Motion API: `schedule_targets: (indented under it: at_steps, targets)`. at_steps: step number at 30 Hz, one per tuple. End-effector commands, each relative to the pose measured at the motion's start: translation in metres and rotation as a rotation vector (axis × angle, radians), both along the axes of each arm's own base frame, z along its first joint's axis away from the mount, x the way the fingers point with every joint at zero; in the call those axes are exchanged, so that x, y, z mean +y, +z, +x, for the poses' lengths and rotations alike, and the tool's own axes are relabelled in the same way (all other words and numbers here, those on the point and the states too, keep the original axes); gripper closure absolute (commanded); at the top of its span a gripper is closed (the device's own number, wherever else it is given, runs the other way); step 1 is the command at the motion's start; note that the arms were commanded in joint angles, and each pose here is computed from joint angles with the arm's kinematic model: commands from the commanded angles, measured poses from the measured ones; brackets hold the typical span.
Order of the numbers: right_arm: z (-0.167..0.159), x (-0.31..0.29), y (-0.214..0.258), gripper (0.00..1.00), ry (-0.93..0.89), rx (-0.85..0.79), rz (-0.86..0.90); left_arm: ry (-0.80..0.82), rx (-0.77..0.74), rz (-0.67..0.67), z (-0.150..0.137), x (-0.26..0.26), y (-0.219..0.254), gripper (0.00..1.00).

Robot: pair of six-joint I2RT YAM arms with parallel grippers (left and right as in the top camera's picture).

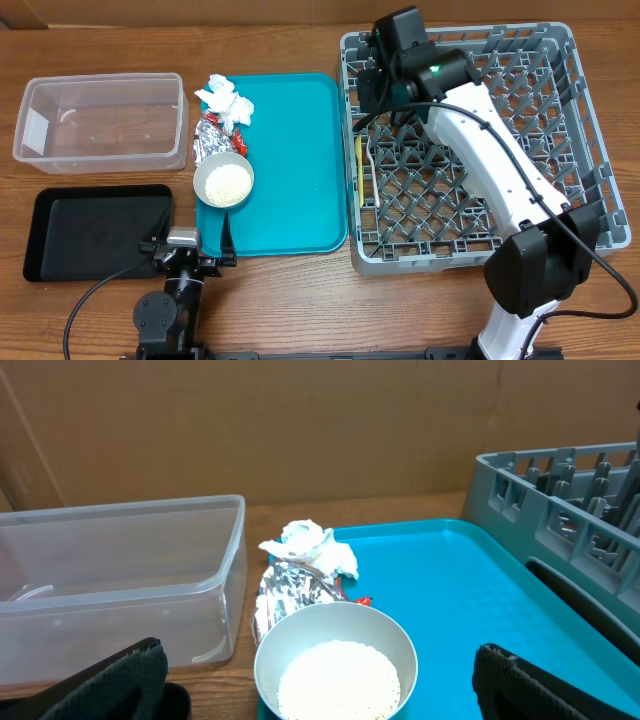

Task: Sort waste into correct bins and load items into the dishwasher rack
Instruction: 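Release the grey plate and withdraw the right gripper to the rack's right side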

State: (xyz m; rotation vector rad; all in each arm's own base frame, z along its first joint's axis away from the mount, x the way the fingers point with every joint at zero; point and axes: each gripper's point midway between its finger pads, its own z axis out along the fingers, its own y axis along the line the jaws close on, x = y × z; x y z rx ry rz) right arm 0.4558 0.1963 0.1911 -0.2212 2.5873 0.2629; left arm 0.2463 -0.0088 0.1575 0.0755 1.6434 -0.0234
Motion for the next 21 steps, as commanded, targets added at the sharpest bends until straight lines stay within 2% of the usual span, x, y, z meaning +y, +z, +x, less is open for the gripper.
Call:
schedule_targets:
  at_steps: [1, 7, 10, 17, 21]
  targets:
    - [0.003, 0.003, -0.003, 0.96, -0.019, -0.025, -0.042, 0.0, -0.006, 0.012, 0.0, 0.001, 0.0, 0.0]
    - [0.011, -0.002, -0.028, 0.96, -0.054, -0.002, -0.101, 0.0, -0.006, 0.012, 0.0, 0.001, 0.0, 0.0]
    - [0.015, -0.03, -0.039, 0.96, -0.169, -0.005, -0.234, -0.001, -0.006, 0.012, 0.0, 0.001, 0.0, 0.0]
    - [0.009, -0.074, -0.025, 0.96, -0.328, -0.046, -0.416, 0.0, -0.006, 0.012, 0.0, 0.001, 0.0, 0.0]
    - [0.003, -0.075, 0.001, 0.96, -0.329, -0.091, -0.401, 0.0, -0.006, 0.012, 0.0, 0.001, 0.0, 0.0]
